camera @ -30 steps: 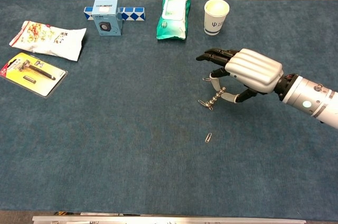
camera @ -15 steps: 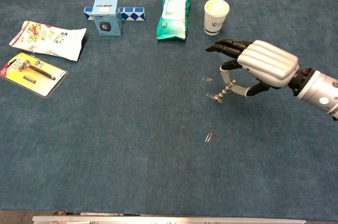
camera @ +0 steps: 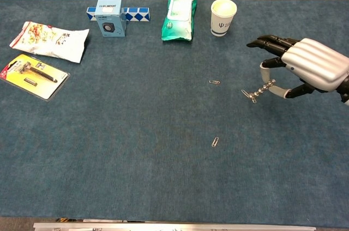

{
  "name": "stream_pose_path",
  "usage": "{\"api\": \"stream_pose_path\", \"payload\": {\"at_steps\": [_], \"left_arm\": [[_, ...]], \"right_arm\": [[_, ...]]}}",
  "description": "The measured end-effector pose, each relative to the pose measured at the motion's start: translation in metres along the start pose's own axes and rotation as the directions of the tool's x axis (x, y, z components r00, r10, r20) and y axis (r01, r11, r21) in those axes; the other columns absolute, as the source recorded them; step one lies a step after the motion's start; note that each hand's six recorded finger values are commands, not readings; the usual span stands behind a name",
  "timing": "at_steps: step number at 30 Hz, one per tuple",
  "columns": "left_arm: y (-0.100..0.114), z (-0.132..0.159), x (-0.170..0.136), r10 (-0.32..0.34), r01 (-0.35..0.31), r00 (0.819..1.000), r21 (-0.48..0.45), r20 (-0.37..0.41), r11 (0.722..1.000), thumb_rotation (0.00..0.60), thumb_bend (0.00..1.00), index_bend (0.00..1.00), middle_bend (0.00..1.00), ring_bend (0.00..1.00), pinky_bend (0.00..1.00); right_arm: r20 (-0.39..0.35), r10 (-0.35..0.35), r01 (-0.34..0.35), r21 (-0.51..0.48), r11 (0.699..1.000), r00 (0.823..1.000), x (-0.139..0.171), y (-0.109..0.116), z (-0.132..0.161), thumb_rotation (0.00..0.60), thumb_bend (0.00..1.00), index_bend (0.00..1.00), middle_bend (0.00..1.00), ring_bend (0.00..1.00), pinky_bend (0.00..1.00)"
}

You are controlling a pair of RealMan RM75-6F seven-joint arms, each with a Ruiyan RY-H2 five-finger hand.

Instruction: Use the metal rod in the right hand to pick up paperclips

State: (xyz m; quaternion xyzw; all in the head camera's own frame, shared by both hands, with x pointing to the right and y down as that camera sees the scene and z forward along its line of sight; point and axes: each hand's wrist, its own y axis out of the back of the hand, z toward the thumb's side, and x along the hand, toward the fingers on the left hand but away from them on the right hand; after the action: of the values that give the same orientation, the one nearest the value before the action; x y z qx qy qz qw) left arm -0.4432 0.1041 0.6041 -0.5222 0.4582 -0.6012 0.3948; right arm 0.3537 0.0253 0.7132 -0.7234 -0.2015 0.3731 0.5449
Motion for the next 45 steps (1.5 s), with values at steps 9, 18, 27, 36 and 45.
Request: {"api": "stream_pose_path", "payload": {"at_steps": [9,18,27,36,45], "left_arm": [[0.0,0.0,0.0,0.002,-0.002,1.0,0.0,-0.002,1.0,0.6,0.25,0.25,0.05,0.1,0.16],[0.001,0.0,0.0,0.003,-0.003,1.0,-0.002,-0.003,1.0,0.6,0.25,0.25,0.05,0.1,0.16],[-0.001,0.0,0.0,-0.003,0.003,1.0,0.002,-0.002,1.0,0.6,0.25,0.25,0.05,0.1,0.16],[-0.003,0.001,0.001,-0.006,0.006,1.0,0.006,0.001,1.0,0.6,0.25,0.25,0.05,0.1,0.16],[-0.004,0.005,0.0,-0.01,0.01,1.0,0.015,0.014,1.0,0.6,0.25,0.25,0.05,0.1,0.16]], "right_arm": [[0.051,0.041,-0.041,0.004,0.999,0.998,0.016,-0.013,-0.015,0.6,0.32,0.62,0.11,0.05,0.23],[0.107,0.059,-0.061,0.013,0.998,0.993,0.027,-0.019,-0.027,0.6,0.31,0.58,0.11,0.05,0.23],[0.161,0.067,-0.075,0.045,0.996,0.985,0.037,-0.017,-0.038,0.6,0.18,0.42,0.1,0.04,0.23],[0.194,0.042,-0.059,0.08,0.995,0.98,0.046,-0.004,-0.042,0.6,0.15,0.38,0.1,0.04,0.23],[0.29,-0.003,-0.06,0.209,0.976,0.957,0.064,0.016,-0.041,0.6,0.15,0.38,0.1,0.04,0.23]]}}
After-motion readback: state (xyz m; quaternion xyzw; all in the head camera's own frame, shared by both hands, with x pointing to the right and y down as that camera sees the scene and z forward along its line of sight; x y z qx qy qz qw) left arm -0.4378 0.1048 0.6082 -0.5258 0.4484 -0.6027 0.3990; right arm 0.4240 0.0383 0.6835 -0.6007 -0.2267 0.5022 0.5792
